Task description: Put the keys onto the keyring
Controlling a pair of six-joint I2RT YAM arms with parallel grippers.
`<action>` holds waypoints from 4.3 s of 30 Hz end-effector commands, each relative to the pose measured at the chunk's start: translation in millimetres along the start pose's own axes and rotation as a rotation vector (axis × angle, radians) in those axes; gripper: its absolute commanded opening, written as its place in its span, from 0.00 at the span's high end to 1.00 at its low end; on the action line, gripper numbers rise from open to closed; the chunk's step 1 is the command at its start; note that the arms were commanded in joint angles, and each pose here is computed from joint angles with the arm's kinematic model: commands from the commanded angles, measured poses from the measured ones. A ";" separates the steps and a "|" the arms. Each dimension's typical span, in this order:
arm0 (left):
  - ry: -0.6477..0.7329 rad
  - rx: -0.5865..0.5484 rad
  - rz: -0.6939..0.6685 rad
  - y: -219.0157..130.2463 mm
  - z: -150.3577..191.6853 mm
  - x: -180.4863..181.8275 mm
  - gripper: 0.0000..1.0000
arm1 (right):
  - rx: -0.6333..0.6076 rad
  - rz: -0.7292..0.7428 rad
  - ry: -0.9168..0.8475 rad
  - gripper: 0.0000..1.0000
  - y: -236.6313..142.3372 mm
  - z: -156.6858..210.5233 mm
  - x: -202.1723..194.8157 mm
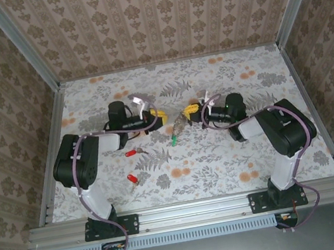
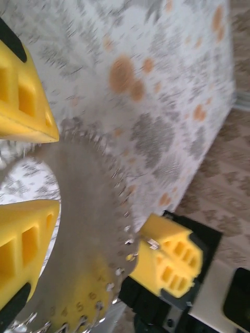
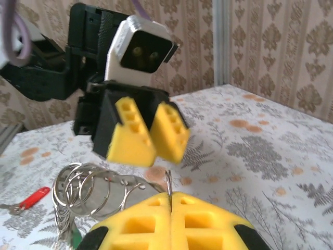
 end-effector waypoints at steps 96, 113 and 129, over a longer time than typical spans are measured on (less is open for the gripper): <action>0.383 0.231 0.075 25.4 -17.9 -82.3 1.00 | 0.368 -0.242 -0.083 0.80 1.0 -11.1 49.1; 0.480 0.380 0.039 23.7 -23.2 -97.3 1.00 | 0.501 -0.197 -0.310 0.73 4.3 -34.7 56.1; 0.490 0.389 0.045 23.2 -26.0 -101.2 1.00 | 0.485 -0.199 -0.357 0.73 17.7 -35.8 46.6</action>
Point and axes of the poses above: each hand's point on the last joint's axis, 136 mm out from that joint toward the fingers, its own y axis out along the fingers, its own x axis along the line the jaws close on, z = x × y, the point moved 9 cm from there along -y, back along the fingers, and after that the axes turned 2 degrees about y, right-handed, at the moved point
